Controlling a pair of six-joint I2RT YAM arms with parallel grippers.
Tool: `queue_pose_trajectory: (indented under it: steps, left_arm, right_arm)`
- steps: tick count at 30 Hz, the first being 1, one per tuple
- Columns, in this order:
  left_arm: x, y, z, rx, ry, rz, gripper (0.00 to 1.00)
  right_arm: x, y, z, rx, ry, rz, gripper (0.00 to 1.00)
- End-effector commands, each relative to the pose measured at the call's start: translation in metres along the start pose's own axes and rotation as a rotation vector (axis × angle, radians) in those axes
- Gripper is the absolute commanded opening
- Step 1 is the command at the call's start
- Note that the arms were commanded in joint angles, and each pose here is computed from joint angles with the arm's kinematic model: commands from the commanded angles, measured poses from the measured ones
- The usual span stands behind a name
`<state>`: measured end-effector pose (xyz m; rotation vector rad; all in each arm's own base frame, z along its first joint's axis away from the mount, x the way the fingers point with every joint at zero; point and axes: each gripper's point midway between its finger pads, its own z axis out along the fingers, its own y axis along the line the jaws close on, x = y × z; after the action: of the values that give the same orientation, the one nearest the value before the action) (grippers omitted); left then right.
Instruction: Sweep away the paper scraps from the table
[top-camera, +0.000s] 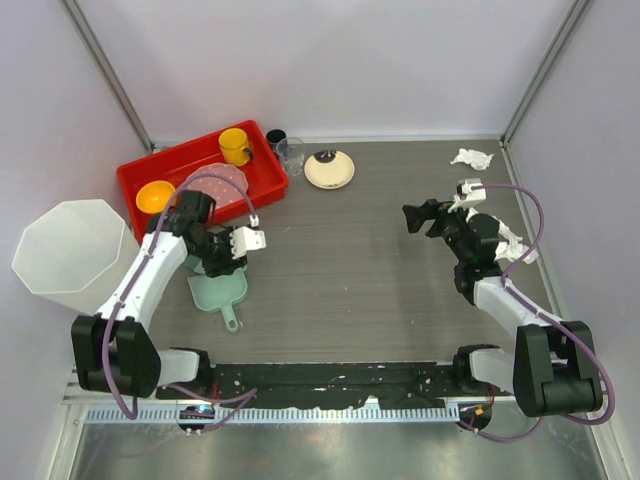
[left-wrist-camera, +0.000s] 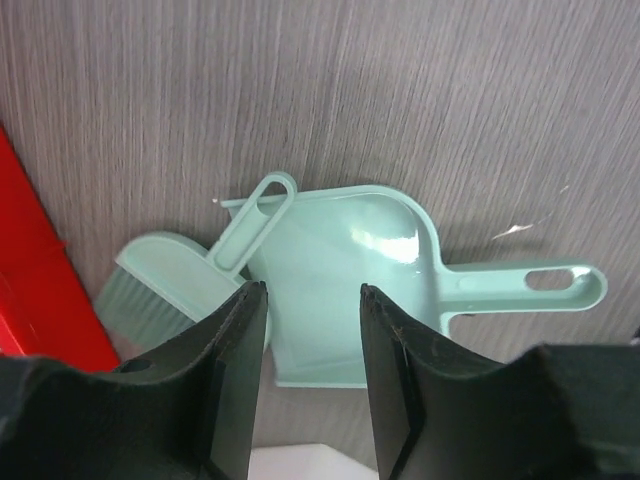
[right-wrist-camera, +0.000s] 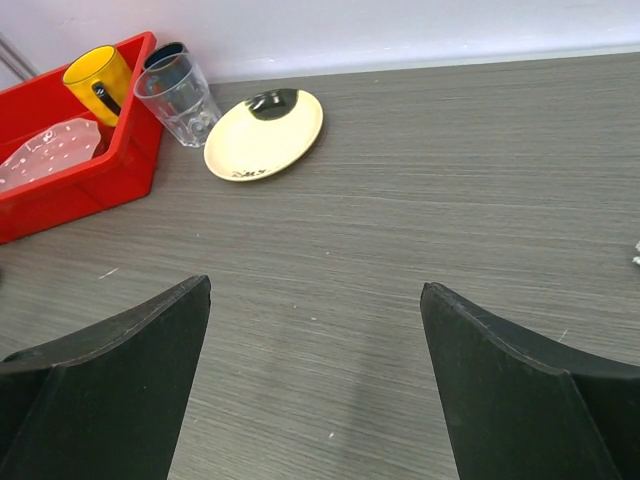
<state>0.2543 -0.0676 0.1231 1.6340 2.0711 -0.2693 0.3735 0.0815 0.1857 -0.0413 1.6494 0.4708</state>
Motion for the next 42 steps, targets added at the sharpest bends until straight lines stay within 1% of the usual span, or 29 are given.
queue_pose_trajectory:
  steps: [1,3,4,5,6,7,11,15,19,23,24,28,30,33,35,36,37,38,39,41,42]
  left_arm:
    - [-0.002,0.013,0.008,0.063,-0.021,0.289,0.47]
    - [0.0,0.021,0.009,0.068,-0.018,0.316,0.51]
    - [0.005,0.021,0.016,0.106,-0.008,0.314,0.61]
    - [0.007,0.024,0.016,0.119,-0.005,0.332,0.74]
    - [0.007,0.028,0.016,0.128,-0.002,0.329,0.76]
    - [0.009,0.029,0.021,0.152,-0.001,0.319,0.77]
    - [0.018,0.032,0.031,0.203,0.015,0.37,0.75]
    - [0.022,0.042,0.049,0.178,0.007,0.419,0.75]
    - [0.023,0.042,0.063,0.19,-0.017,0.449,0.75]
    - [0.033,0.045,0.074,0.202,0.007,0.434,0.74]
    - [0.038,0.043,0.078,0.228,0.024,0.422,0.73]
    - [0.048,0.046,0.085,0.239,0.061,0.417,0.68]
    - [0.049,0.051,0.089,0.2,0.063,0.42,0.66]
    - [0.051,0.049,0.091,0.21,0.063,0.423,0.63]
    - [0.052,0.047,0.092,0.223,0.066,0.422,0.53]
    - [0.052,0.048,0.092,0.221,0.069,0.422,0.41]
    - [0.053,0.048,0.092,0.221,0.072,0.422,0.36]
    - [0.053,0.048,0.092,0.218,0.071,0.425,0.33]
    - [0.053,0.049,0.091,0.213,0.071,0.422,0.26]
    - [0.049,0.05,0.091,0.205,0.058,0.425,0.19]
    - [0.048,0.05,0.09,0.202,0.054,0.422,0.1]
  right_arm:
    - [-0.021,0.016,0.005,-0.076,-0.047,-0.023,0.91]
    - [-0.021,0.018,0.006,-0.087,-0.044,-0.022,0.91]
    - [-0.02,0.019,0.007,-0.092,-0.042,-0.022,0.91]
    - [-0.021,0.019,0.006,-0.095,-0.043,-0.021,0.91]
    - [-0.02,0.02,0.007,-0.1,-0.038,-0.019,0.91]
    - [-0.019,0.021,0.008,-0.102,-0.036,-0.015,0.91]
    - [-0.016,0.02,0.009,-0.107,-0.03,-0.005,0.91]
    - [-0.015,0.022,0.01,-0.115,-0.027,-0.004,0.91]
    - [-0.015,0.022,0.009,-0.116,-0.029,-0.004,0.91]
    - [-0.015,0.022,0.01,-0.115,-0.027,-0.005,0.91]
    - [-0.015,0.022,0.009,-0.117,-0.027,-0.004,0.9]
    - [-0.015,0.024,0.009,-0.124,-0.028,-0.003,0.9]
    - [-0.014,0.023,0.01,-0.123,-0.026,-0.003,0.9]
    - [-0.013,0.022,0.01,-0.121,-0.023,-0.001,0.9]
    - [-0.012,0.022,0.01,-0.12,-0.021,-0.002,0.9]
    - [-0.013,0.022,0.01,-0.121,-0.024,-0.003,0.9]
    - [-0.014,0.023,0.01,-0.122,-0.027,-0.003,0.9]
    - [-0.014,0.023,0.01,-0.121,-0.026,-0.004,0.9]
    - [-0.014,0.023,0.01,-0.123,-0.026,-0.001,0.9]
    - [-0.014,0.023,0.01,-0.123,-0.025,-0.001,0.9]
    - [-0.014,0.023,0.009,-0.122,-0.027,-0.001,0.9]
